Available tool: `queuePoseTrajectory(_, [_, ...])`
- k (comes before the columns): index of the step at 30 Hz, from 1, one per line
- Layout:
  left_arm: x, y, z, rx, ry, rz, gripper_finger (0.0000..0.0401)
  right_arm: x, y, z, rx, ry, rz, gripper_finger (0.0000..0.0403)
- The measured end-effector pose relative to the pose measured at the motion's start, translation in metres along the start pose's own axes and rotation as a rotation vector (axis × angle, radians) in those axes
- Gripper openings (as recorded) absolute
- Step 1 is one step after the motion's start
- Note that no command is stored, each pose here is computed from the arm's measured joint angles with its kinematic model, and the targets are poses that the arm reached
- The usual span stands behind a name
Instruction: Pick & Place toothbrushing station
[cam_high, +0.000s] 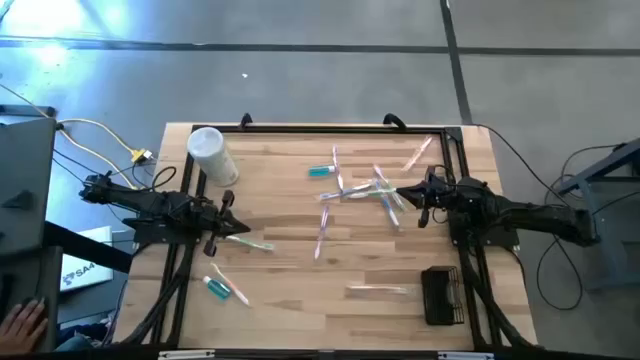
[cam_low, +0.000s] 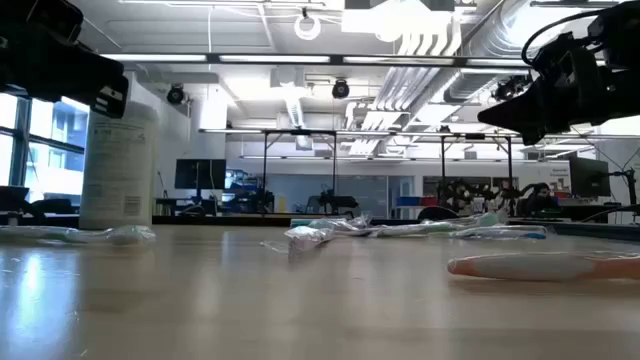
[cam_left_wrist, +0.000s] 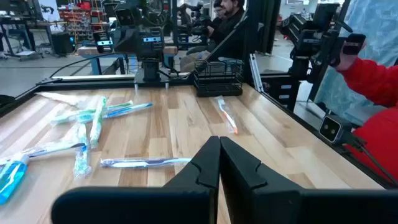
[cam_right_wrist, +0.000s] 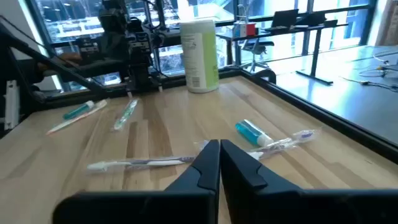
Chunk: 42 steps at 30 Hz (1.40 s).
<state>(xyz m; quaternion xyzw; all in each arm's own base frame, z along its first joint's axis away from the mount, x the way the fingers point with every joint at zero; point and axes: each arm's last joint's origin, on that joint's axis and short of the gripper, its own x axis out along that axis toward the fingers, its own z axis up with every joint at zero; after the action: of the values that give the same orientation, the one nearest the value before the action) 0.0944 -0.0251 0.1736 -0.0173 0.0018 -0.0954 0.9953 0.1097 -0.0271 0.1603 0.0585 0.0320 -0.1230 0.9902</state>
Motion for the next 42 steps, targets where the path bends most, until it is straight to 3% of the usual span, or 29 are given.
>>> queuePoseTrajectory(10, [0.0, 0.0004, 0.0002, 0.006, -0.002, 0.013, 0.0006, -0.0001, -0.0025, 0.0015, 0.001, -0.022, -0.089, 0.0004])
queuePoseTrajectory(30, [0.0, 0.0007, 0.0001, 0.004, -0.002, 0.025, 0.0006, -0.0001, -0.0022, 0.0006, 0.001, -0.012, -0.075, 0.0004])
queuePoseTrajectory(36, [0.0, 0.0007, 0.0001, 0.004, -0.001, 0.026, 0.0006, 0.0, -0.001, 0.0008, 0.103, -0.013, -0.035, 0.0004])
queuePoseTrajectory(42, [0.0, 0.0008, 0.0001, 0.004, -0.001, 0.026, 0.0006, -0.0001, -0.0003, 0.0032, 0.082, -0.036, -0.016, 0.0004])
